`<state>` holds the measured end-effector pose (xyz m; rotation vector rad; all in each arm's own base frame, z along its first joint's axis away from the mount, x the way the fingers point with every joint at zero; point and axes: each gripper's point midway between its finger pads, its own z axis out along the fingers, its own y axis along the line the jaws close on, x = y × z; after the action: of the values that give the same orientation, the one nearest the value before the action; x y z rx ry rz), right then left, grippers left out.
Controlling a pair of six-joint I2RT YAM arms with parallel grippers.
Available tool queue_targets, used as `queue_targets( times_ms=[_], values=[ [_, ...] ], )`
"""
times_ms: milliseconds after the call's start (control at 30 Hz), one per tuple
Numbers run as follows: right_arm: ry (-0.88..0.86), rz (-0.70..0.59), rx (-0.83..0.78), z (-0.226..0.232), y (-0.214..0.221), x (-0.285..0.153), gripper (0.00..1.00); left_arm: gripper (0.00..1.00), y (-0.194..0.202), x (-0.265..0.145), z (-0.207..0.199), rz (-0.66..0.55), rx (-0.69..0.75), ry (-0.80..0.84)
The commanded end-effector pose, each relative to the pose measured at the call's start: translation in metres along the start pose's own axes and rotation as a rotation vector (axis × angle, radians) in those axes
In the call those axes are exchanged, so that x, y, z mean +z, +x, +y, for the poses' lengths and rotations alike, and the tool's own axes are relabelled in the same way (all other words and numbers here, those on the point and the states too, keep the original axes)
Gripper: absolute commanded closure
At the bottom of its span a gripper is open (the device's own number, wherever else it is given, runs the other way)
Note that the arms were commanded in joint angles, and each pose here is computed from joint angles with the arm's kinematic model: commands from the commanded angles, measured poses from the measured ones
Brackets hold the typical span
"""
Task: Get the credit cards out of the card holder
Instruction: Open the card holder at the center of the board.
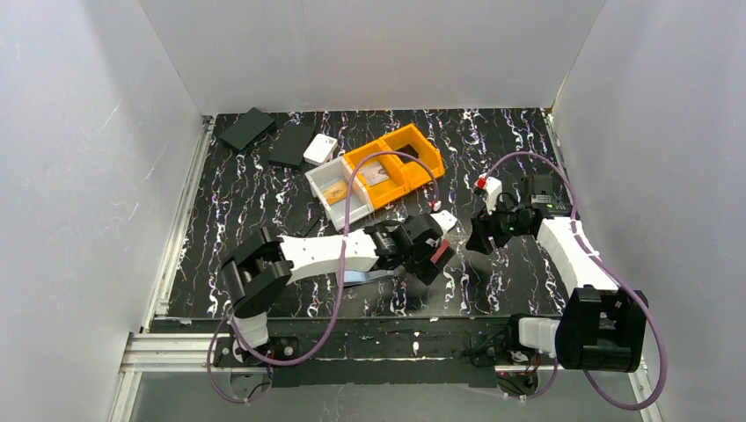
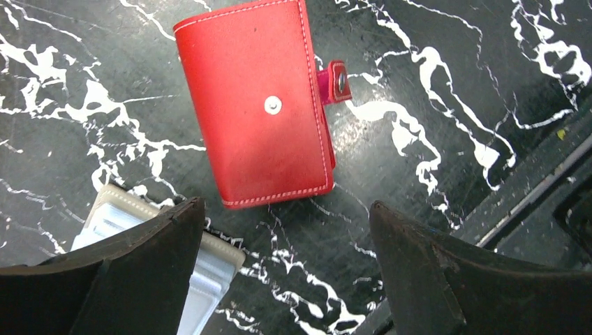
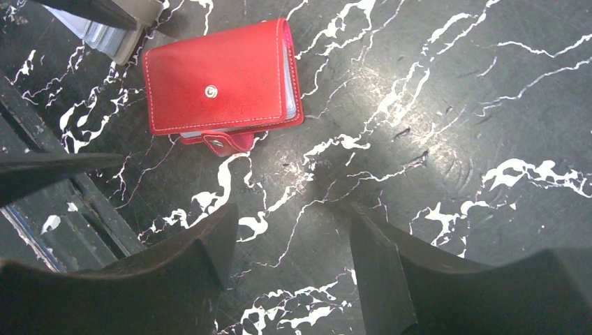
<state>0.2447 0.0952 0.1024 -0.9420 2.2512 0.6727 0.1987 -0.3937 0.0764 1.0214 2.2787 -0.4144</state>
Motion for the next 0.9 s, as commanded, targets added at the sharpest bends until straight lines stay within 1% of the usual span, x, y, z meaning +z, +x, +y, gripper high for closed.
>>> queue_targets(
  times_ms=[0,133,300,333,367,400,433,500,533,567,667,767,867],
  values=[
    [0.03,-0.061,0.001,-0.01,-0.02,-0.01,0.32,0.14,-0.013,0.01,-0.003,-0.018,-0.03,-0.048],
    [0.028,-0.063,0.006,-0.01,-0.02,-0.01,0.32,0.16,-0.011,0.02,-0.001,-0.01,-0.045,-0.094],
    [0.025,-0.062,0.009,-0.01,-0.02,-0.01,0.32,0.19,-0.006,0.029,0.012,0.012,-0.048,-0.183],
    [0.026,-0.062,0.006,-0.01,-0.02,-0.01,0.32,0.22,-0.006,0.03,0.014,0.016,-0.051,-0.193],
    [0.026,-0.062,0.006,-0.01,-0.02,-0.011,0.32,0.3,-0.005,0.03,0.014,0.019,-0.056,-0.199],
    [0.027,-0.062,0.005,-0.01,-0.02,-0.011,0.32,0.35,-0.005,0.03,0.015,0.021,-0.062,-0.204],
    [0.025,-0.063,0.004,-0.01,-0.02,-0.011,0.32,0.45,-0.005,0.028,0.016,0.023,-0.067,-0.209],
    [0.024,-0.064,0.003,-0.01,-0.02,-0.011,0.32,0.58,-0.006,0.024,0.017,0.023,-0.087,-0.216],
    [0.022,-0.064,0.003,-0.009,-0.02,-0.011,0.32,0.62,-0.006,0.021,0.017,0.024,-0.102,-0.217],
    [0.022,-0.064,0.003,-0.009,-0.02,-0.011,0.32,0.63,-0.006,0.018,0.017,0.025,-0.121,-0.219],
    [0.008,-0.068,-0.003,-0.007,-0.02,-0.011,0.32,0.65,-0.003,0.008,0.015,0.029,-0.213,-0.182],
    [-0.019,-0.081,-0.011,-0.002,-0.023,-0.01,0.32,0.68,0.002,0.001,0.012,0.01,-0.378,-0.116],
    [-0.07,-0.092,-0.022,0.008,-0.024,-0.01,0.32,0.73,0.011,0.001,0.013,-0.007,-0.58,-0.038]
  ],
)
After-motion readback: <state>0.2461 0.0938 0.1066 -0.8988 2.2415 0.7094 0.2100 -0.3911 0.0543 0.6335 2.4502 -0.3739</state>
